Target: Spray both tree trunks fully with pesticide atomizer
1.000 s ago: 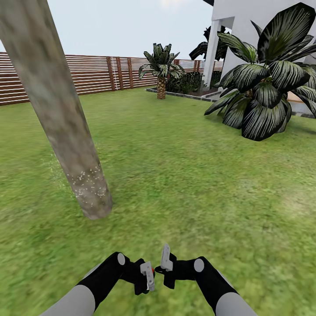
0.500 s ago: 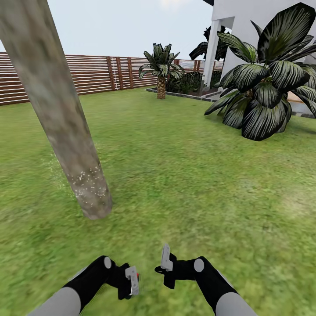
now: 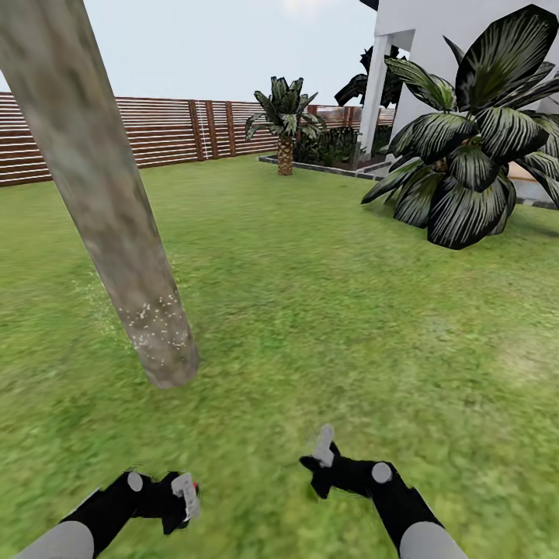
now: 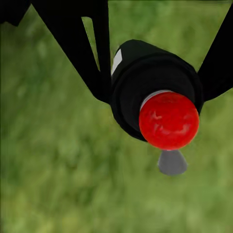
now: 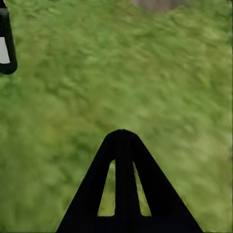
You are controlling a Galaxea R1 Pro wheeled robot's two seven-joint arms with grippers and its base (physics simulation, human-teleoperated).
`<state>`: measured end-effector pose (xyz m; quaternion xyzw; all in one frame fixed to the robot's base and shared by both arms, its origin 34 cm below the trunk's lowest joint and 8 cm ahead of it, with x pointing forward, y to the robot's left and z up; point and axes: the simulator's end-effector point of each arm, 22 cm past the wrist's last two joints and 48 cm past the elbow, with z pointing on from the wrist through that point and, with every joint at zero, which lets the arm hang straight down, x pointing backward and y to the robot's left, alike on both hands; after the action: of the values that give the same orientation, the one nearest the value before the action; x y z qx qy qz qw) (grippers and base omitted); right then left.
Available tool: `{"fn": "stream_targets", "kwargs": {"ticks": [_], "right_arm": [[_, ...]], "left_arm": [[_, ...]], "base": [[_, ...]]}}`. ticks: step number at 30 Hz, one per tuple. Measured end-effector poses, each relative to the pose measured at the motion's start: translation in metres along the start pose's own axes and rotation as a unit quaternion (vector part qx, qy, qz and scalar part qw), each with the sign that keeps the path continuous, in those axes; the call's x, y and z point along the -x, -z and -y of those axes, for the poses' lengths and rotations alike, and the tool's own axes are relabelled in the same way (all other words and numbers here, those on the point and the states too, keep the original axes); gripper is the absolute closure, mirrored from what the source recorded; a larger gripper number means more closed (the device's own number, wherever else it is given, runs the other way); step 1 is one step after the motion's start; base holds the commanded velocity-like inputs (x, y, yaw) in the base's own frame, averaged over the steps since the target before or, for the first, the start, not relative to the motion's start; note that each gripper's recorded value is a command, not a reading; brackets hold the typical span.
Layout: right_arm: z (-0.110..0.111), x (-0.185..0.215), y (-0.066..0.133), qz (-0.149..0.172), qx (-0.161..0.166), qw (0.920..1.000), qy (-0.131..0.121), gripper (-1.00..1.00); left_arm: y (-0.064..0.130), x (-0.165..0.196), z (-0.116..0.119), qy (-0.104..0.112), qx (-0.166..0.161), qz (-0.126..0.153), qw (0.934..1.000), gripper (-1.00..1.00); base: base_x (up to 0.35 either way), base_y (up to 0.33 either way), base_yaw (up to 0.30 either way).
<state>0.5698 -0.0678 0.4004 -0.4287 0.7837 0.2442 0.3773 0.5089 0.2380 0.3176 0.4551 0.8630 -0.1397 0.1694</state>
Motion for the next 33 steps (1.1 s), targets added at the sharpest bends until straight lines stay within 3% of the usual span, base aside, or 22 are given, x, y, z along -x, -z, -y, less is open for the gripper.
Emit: {"fn": "stream_targets", "kwargs": {"ticks": [1, 3, 5, 6, 8, 9, 11, 12, 13, 15, 17, 19, 23, 33], "right_arm": [[0.015, -0.009, 0.010, 0.003, -0.024, 0.9994, -0.024, 1.00], [0.059, -0.033, 0.037, 0.013, -0.111, 0.9894, -0.092, 1.00], [0.096, -0.053, 0.061, 0.016, -0.197, 0.9708, -0.137, 1.00], [0.113, -0.066, 0.074, 0.012, -0.244, 0.9575, -0.153, 1.00], [0.132, -0.093, 0.099, -0.007, -0.322, 0.9310, -0.172, 1.00], [0.134, -0.107, 0.107, -0.018, -0.350, 0.9193, -0.179, 1.00], [0.126, -0.133, 0.118, -0.039, -0.386, 0.9013, -0.193, 1.00], [0.126, -0.137, 0.120, -0.043, -0.393, 0.8975, -0.195, 1.00], [0.127, -0.141, 0.125, -0.047, -0.406, 0.8917, -0.195, -1.00], [0.133, -0.146, 0.135, -0.053, -0.429, 0.8807, -0.194, -1.00], [0.133, -0.150, 0.138, -0.057, -0.435, 0.8773, -0.194, -1.00], [0.117, -0.164, 0.137, -0.069, -0.429, 0.8780, -0.200, -1.00], [0.098, -0.183, 0.141, -0.084, -0.424, 0.8775, -0.207, -1.00], [0.085, -0.193, 0.141, -0.093, -0.420, 0.8769, -0.214, -1.00]], "left_arm": [[0.000, 0.000, -0.003, 0.014, 0.009, 0.011, 0.9998, 1.00], [-0.001, 0.008, -0.013, 0.064, 0.042, 0.060, 0.9953, 1.00], [0.001, 0.010, -0.026, 0.116, 0.082, 0.094, 0.9854, 1.00], [0.001, 0.005, -0.030, 0.143, 0.106, 0.105, 0.9785, 1.00], [0.007, -0.003, -0.046, 0.186, 0.171, 0.130, 0.9588, 1.00], [0.014, -0.007, -0.060, 0.207, 0.211, 0.145, 0.9442, 1.00], [0.024, -0.030, -0.068, 0.264, 0.271, 0.157, 0.9122, 1.00], [0.025, -0.036, -0.067, 0.278, 0.279, 0.159, 0.9053, 1.00], [0.025, -0.041, -0.065, 0.292, 0.285, 0.159, 0.8989, 1.00], [0.024, -0.048, -0.061, 0.304, 0.290, 0.157, 0.8937, 1.00], [0.021, -0.058, -0.054, 0.313, 0.288, 0.147, 0.8929, 1.00], [0.019, -0.069, -0.048, 0.324, 0.287, 0.138, 0.8906, 1.00], [0.019, -0.082, -0.042, 0.356, 0.292, 0.135, 0.8772, 1.00], [0.025, -0.096, -0.047, 0.375, 0.320, 0.124, 0.8615, 1.00]], "base": [[0.000, 0.000, 0.000], [0.000, 0.000, 0.000], [0.000, 0.000, 0.000], [0.000, 0.000, 0.000], [0.000, 0.000, 0.000], [0.000, 0.000, 0.000], [0.000, 0.000, 0.000], [0.000, 0.000, 0.000], [0.000, 0.000, 0.000], [0.000, 0.000, 0.000], [0.000, 0.000, 0.000], [0.000, 0.000, 0.000], [0.000, 0.000, 0.000], [0.000, 0.000, 0.000]]}}
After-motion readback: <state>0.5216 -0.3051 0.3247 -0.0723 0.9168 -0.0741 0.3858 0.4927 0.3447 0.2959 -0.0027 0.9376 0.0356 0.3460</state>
